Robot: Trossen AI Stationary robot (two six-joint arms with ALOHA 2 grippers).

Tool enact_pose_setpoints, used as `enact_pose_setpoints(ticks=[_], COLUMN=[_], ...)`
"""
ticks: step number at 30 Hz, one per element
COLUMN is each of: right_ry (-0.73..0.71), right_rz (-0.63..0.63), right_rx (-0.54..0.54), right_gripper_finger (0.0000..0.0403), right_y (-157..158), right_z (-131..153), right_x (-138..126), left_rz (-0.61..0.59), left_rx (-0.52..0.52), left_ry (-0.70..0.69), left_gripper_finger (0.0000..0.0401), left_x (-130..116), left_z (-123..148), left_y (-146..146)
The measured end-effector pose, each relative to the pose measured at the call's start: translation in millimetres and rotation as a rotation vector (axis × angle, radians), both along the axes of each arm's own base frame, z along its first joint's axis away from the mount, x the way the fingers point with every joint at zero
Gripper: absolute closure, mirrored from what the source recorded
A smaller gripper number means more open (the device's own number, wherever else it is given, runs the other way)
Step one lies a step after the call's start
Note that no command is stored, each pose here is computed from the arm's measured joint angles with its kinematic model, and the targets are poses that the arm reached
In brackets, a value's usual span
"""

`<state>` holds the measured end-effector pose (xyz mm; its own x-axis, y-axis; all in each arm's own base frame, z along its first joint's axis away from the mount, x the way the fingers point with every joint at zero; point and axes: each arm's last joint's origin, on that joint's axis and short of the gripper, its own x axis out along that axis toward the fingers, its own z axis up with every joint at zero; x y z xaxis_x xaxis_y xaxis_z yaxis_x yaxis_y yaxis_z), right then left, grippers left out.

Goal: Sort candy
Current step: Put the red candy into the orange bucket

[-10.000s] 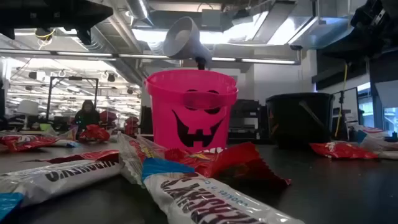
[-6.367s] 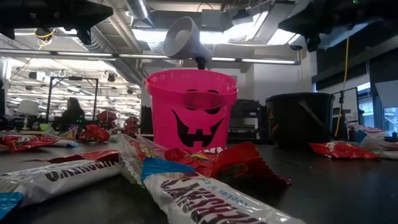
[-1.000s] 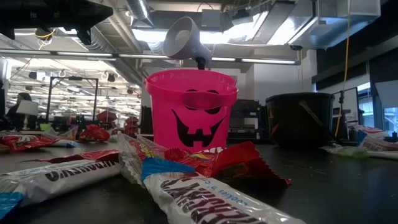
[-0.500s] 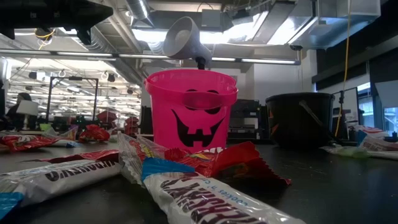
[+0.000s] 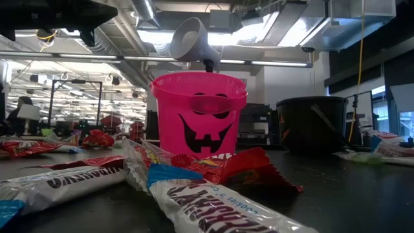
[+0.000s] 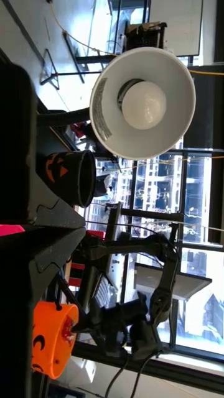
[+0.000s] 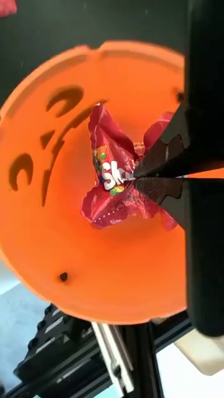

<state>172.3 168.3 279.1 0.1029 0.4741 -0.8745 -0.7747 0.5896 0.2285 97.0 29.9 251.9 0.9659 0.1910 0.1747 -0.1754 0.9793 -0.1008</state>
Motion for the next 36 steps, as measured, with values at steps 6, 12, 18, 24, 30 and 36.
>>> enact_pose_setpoints(ticks=[6,12,18,24,30,36], right_ry=[0.038,0.040,-0.027,-0.062,-0.065,-0.015], right_rz=[0.009,-0.026,-0.070,-0.088,-0.067,-0.032], right_rx=[-0.007,-0.023,-0.085,-0.100,-0.027,0.028], right_gripper_finger=[0.0402,0.0402,0.0402,0.0402,0.0402,0.0402], right_y=[4.6,3.8,2.3,2.3,6.6,8.2], right_z=[-7.6,-7.9,-8.3,-7.9,-5.5,-4.8], right_x=[4.1,4.5,7.0,8.7,10.9,9.2], left_rz=[0.000,-0.001,0.000,0.000,0.000,-0.001], left_rx=[0.000,0.000,0.000,0.000,0.000,0.000], left_ry=[0.000,0.000,0.000,0.001,0.001,0.001], left_gripper_finger=[0.0400,0.0400,0.0400,0.0400,0.0400,0.0400], left_x=[0.0,0.0,0.0,0.0,0.0,0.0], left_z=[0.0,0.1,0.0,0.0,0.0,0.0], left_y=[0.0,0.0,0.0,0.0,0.0,0.0])
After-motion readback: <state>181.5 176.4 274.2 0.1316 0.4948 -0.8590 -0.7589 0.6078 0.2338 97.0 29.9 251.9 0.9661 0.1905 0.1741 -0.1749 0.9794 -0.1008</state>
